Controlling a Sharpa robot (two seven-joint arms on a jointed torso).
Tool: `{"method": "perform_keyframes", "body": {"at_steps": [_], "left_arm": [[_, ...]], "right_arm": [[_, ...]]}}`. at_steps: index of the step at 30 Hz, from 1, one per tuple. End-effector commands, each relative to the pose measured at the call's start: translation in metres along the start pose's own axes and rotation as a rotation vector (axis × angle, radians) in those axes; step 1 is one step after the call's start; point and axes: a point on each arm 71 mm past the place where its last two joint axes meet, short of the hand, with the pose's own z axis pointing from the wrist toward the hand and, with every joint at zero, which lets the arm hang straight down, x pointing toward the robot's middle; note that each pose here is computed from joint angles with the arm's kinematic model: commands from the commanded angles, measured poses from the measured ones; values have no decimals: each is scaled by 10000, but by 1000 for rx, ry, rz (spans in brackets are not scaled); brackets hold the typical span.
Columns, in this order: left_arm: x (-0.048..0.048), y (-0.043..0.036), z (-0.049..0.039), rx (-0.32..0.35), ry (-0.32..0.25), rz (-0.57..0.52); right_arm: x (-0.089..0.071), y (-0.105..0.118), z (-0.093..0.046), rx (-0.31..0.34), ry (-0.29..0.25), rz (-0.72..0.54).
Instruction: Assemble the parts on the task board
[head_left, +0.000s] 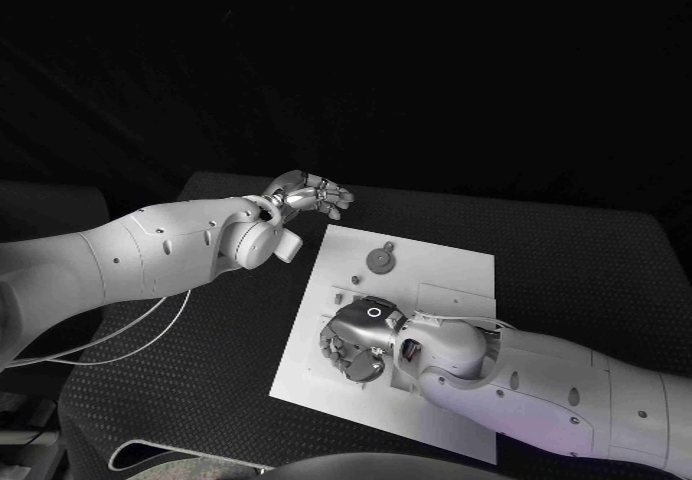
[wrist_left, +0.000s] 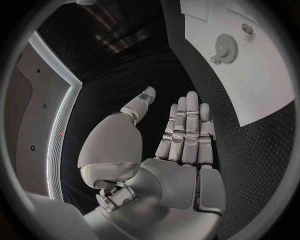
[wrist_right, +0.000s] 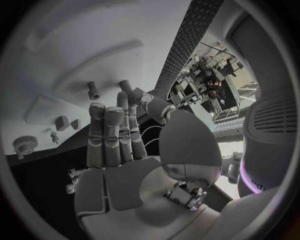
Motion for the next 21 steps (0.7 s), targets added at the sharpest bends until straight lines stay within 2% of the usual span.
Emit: {"method": "perform_keyframes", "body": {"at_steps": [1, 6, 21], "left_arm": [[20, -17, 6, 8, 16, -9], [18, -16, 5, 7, 15, -9], [-2, -9, -1, 3, 12, -8]], "right_arm": [[30, 36, 20, -17, 23, 12], [43, 30, 20, -15, 26, 30], [29, -62, -27, 18, -14, 70]]}}
